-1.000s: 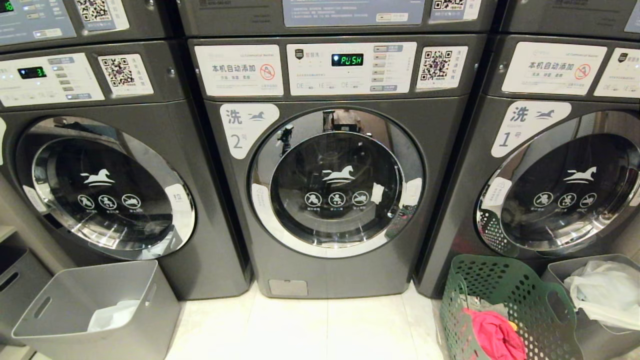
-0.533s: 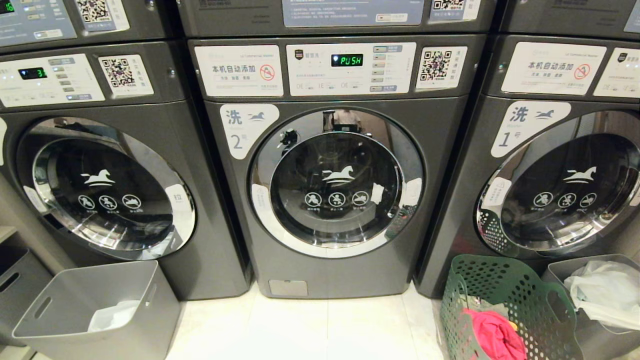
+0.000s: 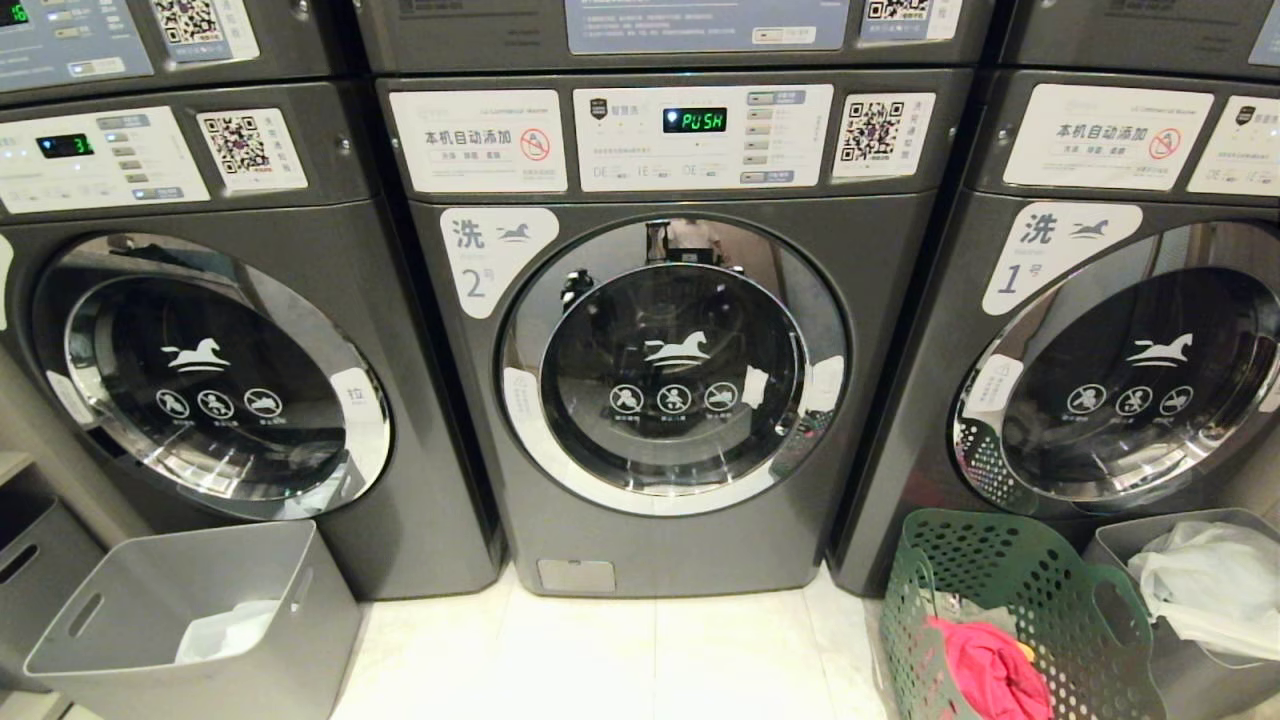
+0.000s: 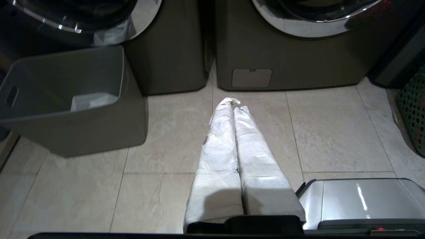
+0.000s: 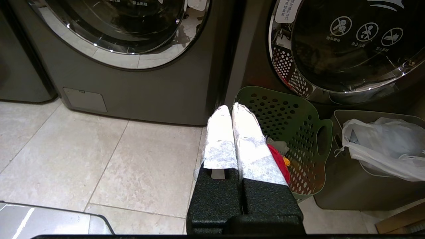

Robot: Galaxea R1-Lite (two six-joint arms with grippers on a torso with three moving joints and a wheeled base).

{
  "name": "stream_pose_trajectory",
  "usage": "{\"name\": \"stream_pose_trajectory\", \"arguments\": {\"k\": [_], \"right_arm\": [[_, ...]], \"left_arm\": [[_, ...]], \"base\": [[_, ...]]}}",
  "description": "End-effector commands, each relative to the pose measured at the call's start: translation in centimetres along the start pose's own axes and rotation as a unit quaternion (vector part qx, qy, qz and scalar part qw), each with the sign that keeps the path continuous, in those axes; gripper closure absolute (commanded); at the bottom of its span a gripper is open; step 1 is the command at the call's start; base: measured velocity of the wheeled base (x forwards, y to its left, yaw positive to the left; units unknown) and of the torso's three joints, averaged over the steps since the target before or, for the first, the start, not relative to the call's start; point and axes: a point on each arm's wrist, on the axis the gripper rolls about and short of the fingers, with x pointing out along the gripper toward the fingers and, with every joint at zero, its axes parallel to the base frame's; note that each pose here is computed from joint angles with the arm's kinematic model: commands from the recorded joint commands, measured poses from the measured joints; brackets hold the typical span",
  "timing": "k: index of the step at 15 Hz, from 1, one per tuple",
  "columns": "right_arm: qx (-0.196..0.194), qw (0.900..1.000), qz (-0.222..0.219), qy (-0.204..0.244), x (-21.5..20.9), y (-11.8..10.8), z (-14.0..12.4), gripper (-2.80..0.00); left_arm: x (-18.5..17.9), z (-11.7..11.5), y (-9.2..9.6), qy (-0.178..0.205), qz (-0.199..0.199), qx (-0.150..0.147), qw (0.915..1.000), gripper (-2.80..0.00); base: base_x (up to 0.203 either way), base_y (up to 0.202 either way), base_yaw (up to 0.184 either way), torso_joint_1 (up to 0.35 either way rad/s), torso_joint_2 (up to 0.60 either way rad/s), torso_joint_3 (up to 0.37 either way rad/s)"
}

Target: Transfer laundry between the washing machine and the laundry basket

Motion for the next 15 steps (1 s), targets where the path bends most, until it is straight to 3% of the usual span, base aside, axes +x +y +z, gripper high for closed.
{"name": "stream_pose_trajectory", "arguments": {"k": [1, 3, 5, 6, 8, 11, 15], "right_arm": [[0.002, 1.0, 0.0, 0.001, 0.0, 0.0, 0.0, 0.0], [0.006, 1.0, -0.003, 0.002, 0.0, 0.0, 0.0, 0.0], [0.005, 1.0, -0.003, 0.002, 0.0, 0.0, 0.0, 0.0], [0.003, 1.0, -0.002, 0.002, 0.0, 0.0, -0.1, 0.0], [0.004, 1.0, -0.002, 0.002, 0.1, 0.0, -0.1, 0.0], [0.004, 1.0, -0.005, -0.022, 0.2, 0.0, 0.1, 0.0], [0.005, 1.0, -0.005, -0.021, 0.3, 0.0, 0.0, 0.0]], "left_arm": [[0.4, -0.6, -0.2, -0.042, -0.027, 0.023, 0.9985, 0.0], [1.0, -0.1, -0.1, -0.111, -0.021, 0.036, 0.9929, 0.0], [1.4, 0.0, -0.1, -0.153, -0.01, 0.038, 0.9875, 0.0], [1.5, -0.2, -0.1, -0.144, -0.011, 0.026, 0.9891, 0.0], [1.4, -0.6, -0.1, -0.103, -0.017, -0.026, 0.9942, 0.0], [1.4, -0.7, -0.1, -0.106, -0.016, -0.028, 0.9939, 0.0], [1.4, -0.7, -0.1, -0.105, -0.016, -0.033, 0.9938, 0.0]], "base": [[0.0, 0.0, 0.0, 0.0, 0.0, 0.0], [0.0, 0.0, 0.0, 0.0, 0.0, 0.0], [0.0, 0.0, 0.0, 0.0, 0.0, 0.0], [0.0, 0.0, 0.0, 0.0, 0.0, 0.0], [0.0, 0.0, 0.0, 0.0, 0.0, 0.0], [0.0, 0.0, 0.0, 0.0, 0.0, 0.0], [0.0, 0.0, 0.0, 0.0, 0.0, 0.0]]}}
